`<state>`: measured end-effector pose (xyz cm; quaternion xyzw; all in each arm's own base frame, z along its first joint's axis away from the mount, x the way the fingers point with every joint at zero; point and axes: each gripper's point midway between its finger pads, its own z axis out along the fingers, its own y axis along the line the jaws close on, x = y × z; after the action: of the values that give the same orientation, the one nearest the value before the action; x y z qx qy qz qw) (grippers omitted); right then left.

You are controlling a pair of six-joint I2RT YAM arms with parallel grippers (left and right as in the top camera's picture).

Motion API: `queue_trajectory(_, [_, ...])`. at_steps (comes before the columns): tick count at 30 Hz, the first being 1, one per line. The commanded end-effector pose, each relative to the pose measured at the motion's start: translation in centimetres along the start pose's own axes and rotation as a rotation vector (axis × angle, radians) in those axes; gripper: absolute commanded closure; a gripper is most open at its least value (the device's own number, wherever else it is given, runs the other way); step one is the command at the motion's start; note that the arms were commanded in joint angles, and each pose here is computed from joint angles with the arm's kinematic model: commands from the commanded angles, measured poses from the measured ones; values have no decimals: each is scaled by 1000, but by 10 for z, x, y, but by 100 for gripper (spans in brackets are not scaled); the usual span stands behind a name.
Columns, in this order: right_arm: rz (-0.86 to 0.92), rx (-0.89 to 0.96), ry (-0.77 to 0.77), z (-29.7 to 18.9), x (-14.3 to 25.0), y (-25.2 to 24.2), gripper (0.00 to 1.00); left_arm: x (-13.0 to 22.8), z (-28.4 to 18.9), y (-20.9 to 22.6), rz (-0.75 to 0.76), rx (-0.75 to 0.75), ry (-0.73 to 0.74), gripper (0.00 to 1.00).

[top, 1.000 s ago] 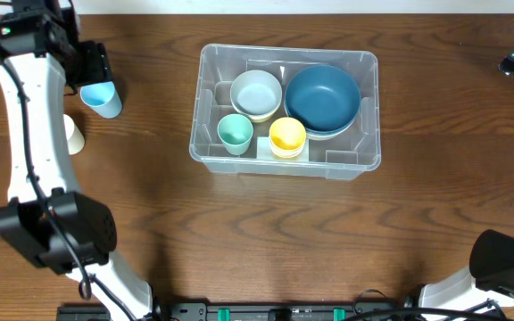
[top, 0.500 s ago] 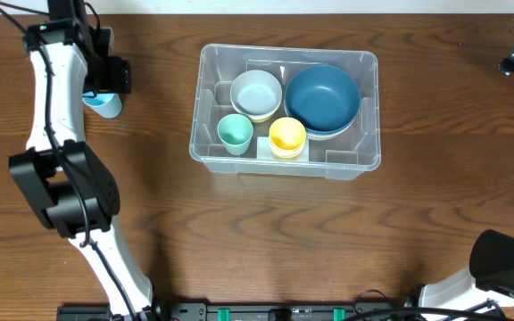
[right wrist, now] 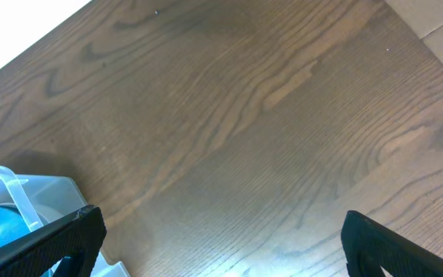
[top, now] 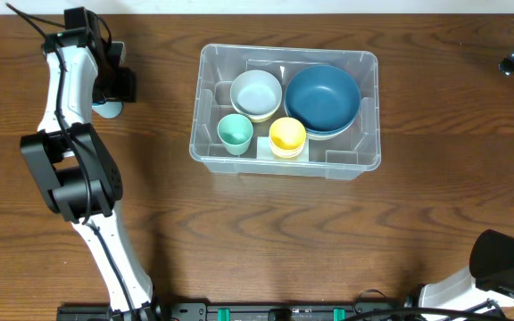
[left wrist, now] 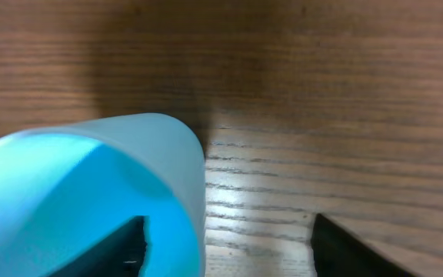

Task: Pack container
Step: 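Release the green cup and withdraw the left gripper left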

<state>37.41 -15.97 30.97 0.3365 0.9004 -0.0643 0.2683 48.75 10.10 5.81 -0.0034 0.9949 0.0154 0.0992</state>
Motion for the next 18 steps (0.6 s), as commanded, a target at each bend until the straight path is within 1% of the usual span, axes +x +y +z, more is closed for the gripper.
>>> queue_trajectory(1, [17, 10, 3, 2, 0, -3, 1, 4, 9, -2, 18, 10, 19, 61])
queue_trajectory(2, [17, 10, 3, 2, 0, -3, 1, 4, 9, -2, 18, 9, 19, 73])
queue_trajectory(4, [17, 10, 3, 2, 0, -3, 1, 5, 9, -2, 18, 7, 22, 90])
queue_trajectory(5, [17, 10, 3, 2, 0, -3, 1, 5, 9, -2, 18, 8, 24, 94])
queue_trajectory(12, [17, 10, 3, 2, 0, -3, 1, 14, 1, -5, -14, 14, 54, 94])
queue_trajectory(15, [17, 10, 3, 2, 0, -3, 1, 13, -17, -10, -21, 12, 40, 94])
queue_trajectory(18, [17, 10, 3, 2, 0, -3, 1, 5, -49, -17, -64, 5, -28, 94])
